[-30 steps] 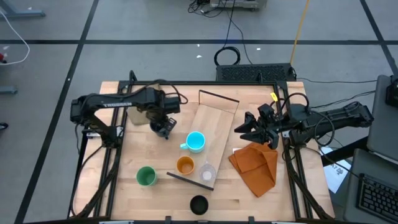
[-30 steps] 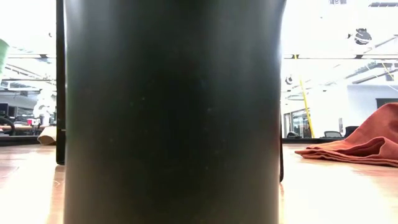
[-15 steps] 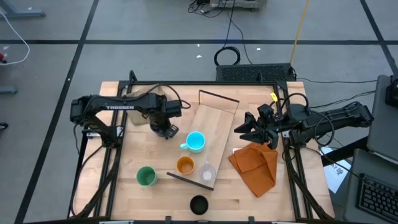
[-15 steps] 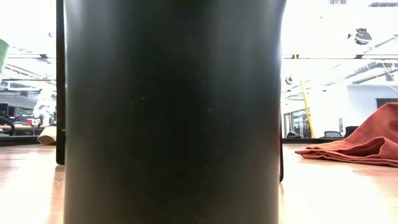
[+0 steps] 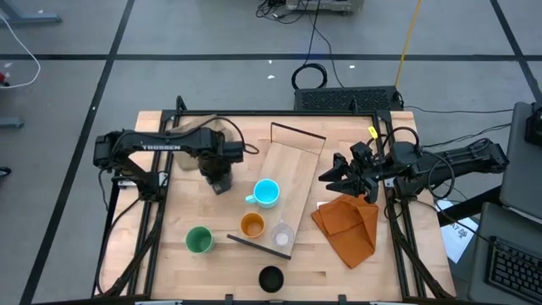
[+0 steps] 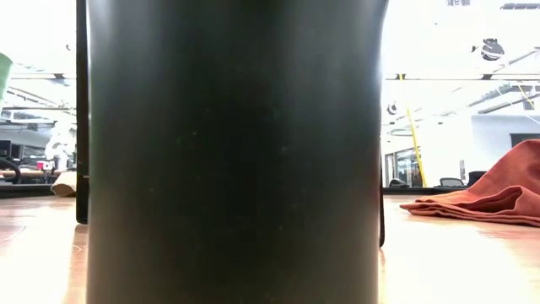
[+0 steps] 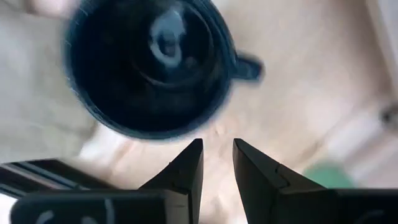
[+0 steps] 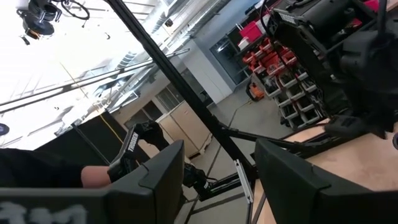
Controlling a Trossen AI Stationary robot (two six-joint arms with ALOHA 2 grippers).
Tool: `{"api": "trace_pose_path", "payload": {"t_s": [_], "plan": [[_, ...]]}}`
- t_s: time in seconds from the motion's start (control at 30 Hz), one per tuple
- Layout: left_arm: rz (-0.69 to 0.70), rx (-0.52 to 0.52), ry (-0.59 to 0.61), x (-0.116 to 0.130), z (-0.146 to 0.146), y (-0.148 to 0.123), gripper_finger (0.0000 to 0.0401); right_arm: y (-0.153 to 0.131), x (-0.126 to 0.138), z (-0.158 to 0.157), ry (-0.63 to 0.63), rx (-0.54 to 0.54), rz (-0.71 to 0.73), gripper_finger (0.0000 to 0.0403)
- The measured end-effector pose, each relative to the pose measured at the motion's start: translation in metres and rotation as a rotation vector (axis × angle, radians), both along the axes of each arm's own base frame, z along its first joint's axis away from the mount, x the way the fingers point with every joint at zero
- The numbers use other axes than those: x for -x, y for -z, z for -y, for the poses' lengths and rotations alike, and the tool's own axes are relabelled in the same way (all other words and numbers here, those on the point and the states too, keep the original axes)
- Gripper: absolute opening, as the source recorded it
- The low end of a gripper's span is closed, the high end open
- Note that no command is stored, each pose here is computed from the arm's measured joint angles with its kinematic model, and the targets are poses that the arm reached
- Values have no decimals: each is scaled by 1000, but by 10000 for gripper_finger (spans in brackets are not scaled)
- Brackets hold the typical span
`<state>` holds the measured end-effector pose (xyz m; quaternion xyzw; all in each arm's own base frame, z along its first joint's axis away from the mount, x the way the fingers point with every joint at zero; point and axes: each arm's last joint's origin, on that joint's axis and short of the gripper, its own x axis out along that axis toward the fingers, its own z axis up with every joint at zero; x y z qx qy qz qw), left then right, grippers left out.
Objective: Stack small to large cups/mugs on shelf
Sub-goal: Put the dark blue mug on the shelf
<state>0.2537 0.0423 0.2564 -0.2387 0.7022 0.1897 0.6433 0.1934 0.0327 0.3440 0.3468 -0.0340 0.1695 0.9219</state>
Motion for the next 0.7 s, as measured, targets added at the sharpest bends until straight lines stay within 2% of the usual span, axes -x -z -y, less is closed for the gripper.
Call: {"api": "trace_pose_path", "payload": {"t_s": [0.27, 0.5, 0.7], "plan": [[19, 46, 213, 1, 7, -1, 88, 0, 0, 0, -1, -7, -2, 187], [87, 28, 301, -5, 5, 0, 88, 0, 0, 0, -3, -19, -5, 187], [49, 76, 314, 3, 7, 24, 88, 0, 0, 1, 16, -27, -7, 187]]}}
